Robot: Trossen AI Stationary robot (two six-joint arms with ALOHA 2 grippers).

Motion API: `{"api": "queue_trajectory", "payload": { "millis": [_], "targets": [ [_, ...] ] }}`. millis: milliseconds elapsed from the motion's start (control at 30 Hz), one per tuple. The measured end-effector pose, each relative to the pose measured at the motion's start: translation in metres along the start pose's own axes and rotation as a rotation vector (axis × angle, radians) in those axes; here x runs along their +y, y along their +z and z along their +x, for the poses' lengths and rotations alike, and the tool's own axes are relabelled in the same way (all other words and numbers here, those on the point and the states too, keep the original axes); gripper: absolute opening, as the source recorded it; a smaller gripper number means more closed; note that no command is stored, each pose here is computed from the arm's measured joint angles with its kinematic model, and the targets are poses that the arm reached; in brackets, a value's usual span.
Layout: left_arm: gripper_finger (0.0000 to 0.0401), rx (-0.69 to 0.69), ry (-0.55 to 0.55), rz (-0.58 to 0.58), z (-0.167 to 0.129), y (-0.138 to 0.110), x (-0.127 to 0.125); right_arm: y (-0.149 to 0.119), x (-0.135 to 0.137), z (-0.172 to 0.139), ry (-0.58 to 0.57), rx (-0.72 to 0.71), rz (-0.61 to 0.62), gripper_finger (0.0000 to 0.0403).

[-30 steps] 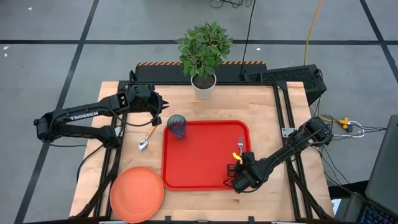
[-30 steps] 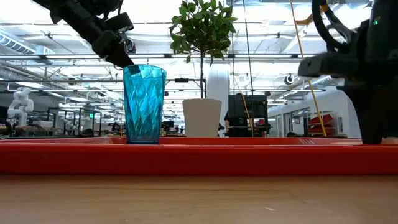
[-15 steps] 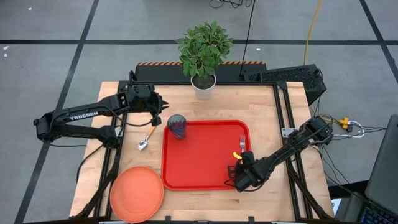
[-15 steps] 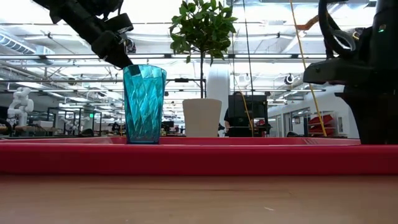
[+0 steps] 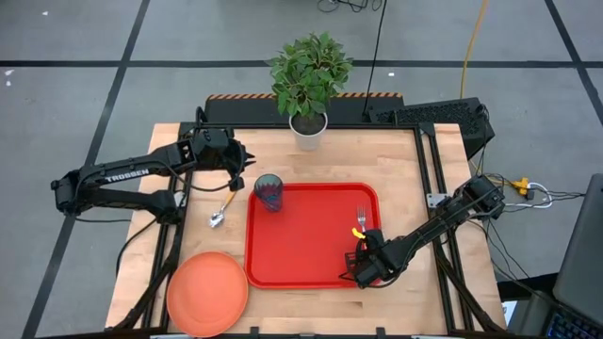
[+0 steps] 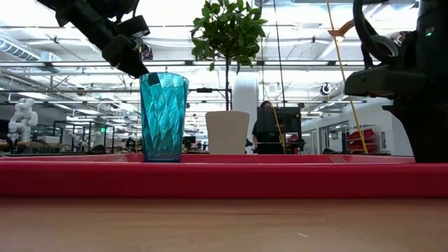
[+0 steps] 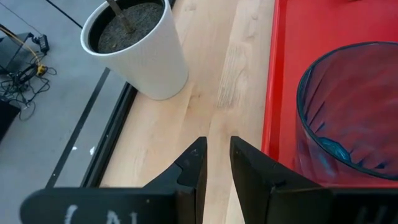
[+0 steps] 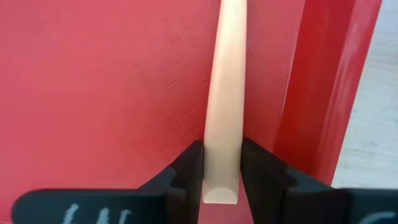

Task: Pick and place plate/cup/fork/spoon on tray
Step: Put the light brown fork on the left of the red tray

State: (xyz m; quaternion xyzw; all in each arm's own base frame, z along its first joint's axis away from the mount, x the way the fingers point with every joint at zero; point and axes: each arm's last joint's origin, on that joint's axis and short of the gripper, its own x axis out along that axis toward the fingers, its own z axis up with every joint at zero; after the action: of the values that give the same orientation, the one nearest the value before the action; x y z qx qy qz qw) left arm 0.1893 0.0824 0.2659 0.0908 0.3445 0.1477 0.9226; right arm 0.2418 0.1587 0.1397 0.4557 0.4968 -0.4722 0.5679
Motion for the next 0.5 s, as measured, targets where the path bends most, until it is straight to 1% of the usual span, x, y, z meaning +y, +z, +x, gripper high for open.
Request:
{"api": "queue_trajectory", "payload": {
  "millis": [167,500],
  "targets": [
    [0.0074,0.005,-0.001,0.0,0.0,-0.0005,-0.0001,-0.0001,0.0,0.0004,0.0,0.0,0.029,0.0088],
    [0.0074,0.005,-0.002,0.0,0.0,-0.0004,-0.0002,0.0,0.0012,-0.0088,0.055,0.044,0.043,0.0123]
  ]
}}
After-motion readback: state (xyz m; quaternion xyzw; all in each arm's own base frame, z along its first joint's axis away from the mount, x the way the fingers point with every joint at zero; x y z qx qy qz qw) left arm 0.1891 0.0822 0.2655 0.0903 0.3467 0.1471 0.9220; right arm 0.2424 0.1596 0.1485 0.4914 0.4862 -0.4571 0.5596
